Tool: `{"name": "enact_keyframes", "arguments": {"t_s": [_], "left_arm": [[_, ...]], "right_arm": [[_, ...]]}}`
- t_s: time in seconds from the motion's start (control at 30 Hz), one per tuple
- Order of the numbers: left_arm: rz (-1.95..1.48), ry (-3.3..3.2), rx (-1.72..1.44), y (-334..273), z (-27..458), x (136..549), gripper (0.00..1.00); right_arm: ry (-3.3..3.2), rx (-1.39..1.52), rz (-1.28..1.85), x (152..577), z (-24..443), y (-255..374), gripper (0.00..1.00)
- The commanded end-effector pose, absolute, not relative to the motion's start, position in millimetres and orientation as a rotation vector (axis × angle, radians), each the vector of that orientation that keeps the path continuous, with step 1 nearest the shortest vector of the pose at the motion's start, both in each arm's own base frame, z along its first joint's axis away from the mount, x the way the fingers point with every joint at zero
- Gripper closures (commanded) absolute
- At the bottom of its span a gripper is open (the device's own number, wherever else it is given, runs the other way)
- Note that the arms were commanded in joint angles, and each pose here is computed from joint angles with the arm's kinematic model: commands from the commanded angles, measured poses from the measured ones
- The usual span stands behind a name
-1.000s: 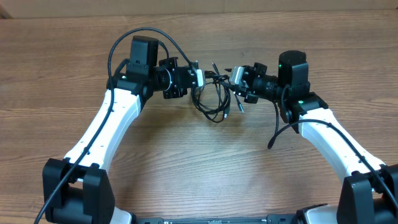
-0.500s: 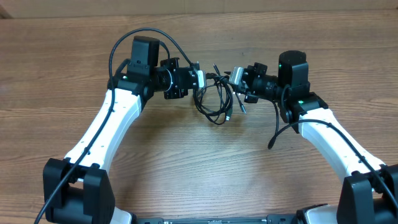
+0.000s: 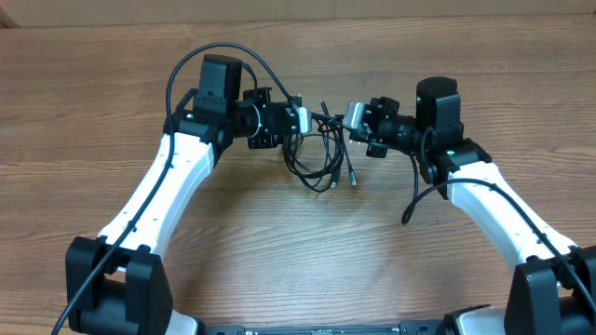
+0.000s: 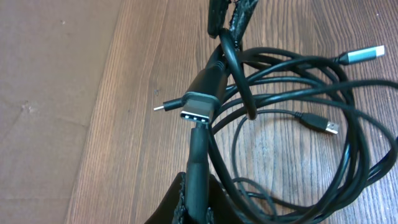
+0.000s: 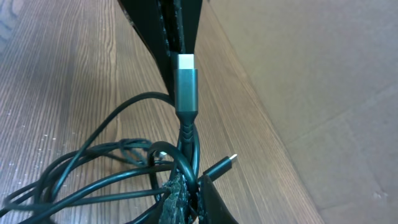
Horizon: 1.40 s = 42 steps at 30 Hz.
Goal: Untangle cables
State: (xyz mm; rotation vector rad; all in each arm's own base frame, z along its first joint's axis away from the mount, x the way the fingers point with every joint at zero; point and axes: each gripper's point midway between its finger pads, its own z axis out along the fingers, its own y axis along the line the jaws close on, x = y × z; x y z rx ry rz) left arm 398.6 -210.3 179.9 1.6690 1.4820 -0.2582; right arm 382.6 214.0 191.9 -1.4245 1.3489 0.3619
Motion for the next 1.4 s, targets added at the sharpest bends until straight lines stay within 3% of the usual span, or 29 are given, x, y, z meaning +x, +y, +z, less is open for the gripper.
{"name": "enact_keyframes", "arguments": {"t_s": [0.0,1.0,1.03,1.1,1.3,1.37], "left_arm": [[-0.292,1.444,1.678,-218,183,396,0.96],[-0.266,1.611,1.644,-204,168,397,0.96],[-0.266,1.611,1.644,-204,168,397,0.96],[-0.268,1.607,1.644,-205,169,397,0.96],[-0.268,1.514,1.701,-209,171,393,0.96],[-0.25,1.503,1.713,-208,171,394,0.96]], "right_arm": [[1.283,-1.439,0.365,378,207,217,0.96],[1.053,-1.448,0.429,366,240,231,0.96],[1.079,-1.444,0.415,369,237,230,0.94],[1.151,-1.433,0.372,377,228,224,0.78],[1.245,-1.427,0.343,382,215,218,0.47],[1.251,-1.428,0.348,382,214,218,0.42]]}}
